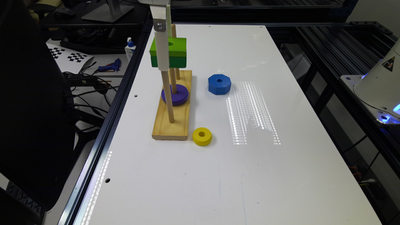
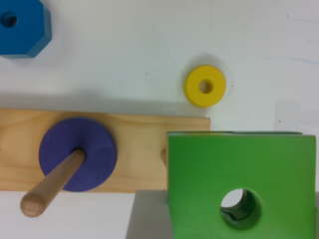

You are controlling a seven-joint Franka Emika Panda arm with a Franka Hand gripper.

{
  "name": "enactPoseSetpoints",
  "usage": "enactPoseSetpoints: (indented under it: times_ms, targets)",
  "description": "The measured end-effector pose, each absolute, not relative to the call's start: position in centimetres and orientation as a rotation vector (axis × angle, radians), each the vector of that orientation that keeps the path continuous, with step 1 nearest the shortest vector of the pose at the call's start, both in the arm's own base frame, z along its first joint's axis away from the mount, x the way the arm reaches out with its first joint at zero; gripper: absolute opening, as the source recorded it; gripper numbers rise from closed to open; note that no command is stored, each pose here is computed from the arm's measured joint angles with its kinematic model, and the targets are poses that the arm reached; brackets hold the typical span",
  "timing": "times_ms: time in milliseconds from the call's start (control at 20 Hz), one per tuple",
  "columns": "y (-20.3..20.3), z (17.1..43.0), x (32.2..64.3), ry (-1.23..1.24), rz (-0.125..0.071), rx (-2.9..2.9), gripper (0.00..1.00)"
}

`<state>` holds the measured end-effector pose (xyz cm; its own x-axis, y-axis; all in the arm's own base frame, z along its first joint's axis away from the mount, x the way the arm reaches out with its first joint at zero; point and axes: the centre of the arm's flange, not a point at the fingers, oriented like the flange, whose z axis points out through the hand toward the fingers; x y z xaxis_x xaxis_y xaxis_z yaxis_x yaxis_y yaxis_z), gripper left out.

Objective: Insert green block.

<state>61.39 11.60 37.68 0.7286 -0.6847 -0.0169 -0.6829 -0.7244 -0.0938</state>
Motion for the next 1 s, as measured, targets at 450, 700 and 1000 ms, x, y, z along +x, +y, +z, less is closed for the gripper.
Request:
enactPoseSetpoints:
  times_ms: [450,700,1000]
  targets:
    - [11.6,36.1,61.7,1.125,-0.016,-2.841,0.00]
    - [11.6,36.1,61.7,1.125,-0.016,-2.841,0.00]
    - [11.6,36.1,61.7,1.125,-0.017,-2.842,0.00]
